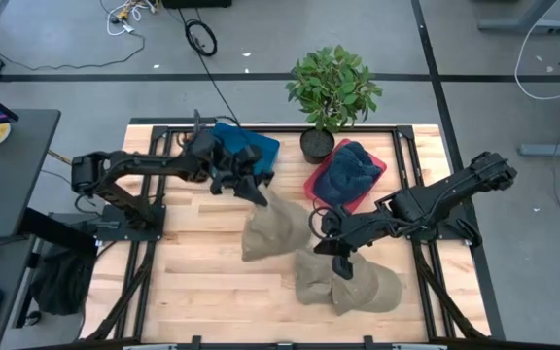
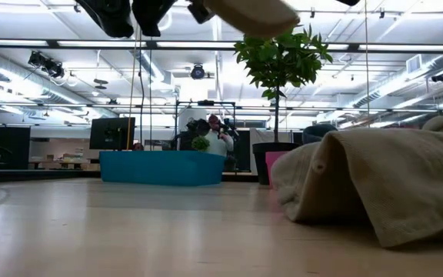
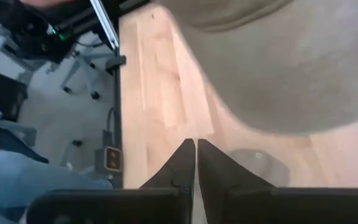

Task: Pick & Place hat
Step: Put the left brown cap into the blue bin

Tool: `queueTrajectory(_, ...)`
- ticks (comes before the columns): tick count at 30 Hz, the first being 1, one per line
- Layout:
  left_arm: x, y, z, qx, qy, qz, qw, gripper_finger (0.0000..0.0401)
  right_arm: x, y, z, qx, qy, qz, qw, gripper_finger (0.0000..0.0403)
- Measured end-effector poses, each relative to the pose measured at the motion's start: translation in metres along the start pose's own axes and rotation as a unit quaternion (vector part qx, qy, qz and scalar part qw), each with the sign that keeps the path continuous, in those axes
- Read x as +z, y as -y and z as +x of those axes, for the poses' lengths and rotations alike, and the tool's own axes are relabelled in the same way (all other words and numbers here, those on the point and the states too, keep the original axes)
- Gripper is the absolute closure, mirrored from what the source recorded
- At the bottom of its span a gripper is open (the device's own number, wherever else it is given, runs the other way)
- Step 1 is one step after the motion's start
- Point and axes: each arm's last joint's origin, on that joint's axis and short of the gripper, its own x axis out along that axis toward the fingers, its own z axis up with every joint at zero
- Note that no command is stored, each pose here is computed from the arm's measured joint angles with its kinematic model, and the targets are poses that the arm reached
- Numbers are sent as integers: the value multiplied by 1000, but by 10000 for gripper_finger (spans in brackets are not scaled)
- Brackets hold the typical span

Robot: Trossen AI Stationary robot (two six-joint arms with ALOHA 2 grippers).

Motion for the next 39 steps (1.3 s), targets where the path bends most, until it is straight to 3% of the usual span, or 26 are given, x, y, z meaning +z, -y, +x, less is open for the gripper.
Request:
queueTrajectory(7, 19, -8, -43, 41, 2, 5, 999, 398, 6, -5, 0, 24, 31, 38, 999, 378)
queueTrajectory(12, 29, -10, -66, 71, 25, 48, 996, 398, 12, -9, -1, 50, 62, 67, 995, 378)
queueTrajectory(22, 33, -11, -82, 81, 18, 80, 993, 398, 18, -9, -2, 31, 117, 134, 984, 378)
queueTrajectory(30, 34, -11, -86, 82, 10, 104, 991, 398, 29, -13, -6, 37, 186, 151, 970, 378)
queueTrajectory(39, 45, -10, -126, 127, 35, 115, 985, 398, 30, -13, -6, 41, 194, 177, 964, 378)
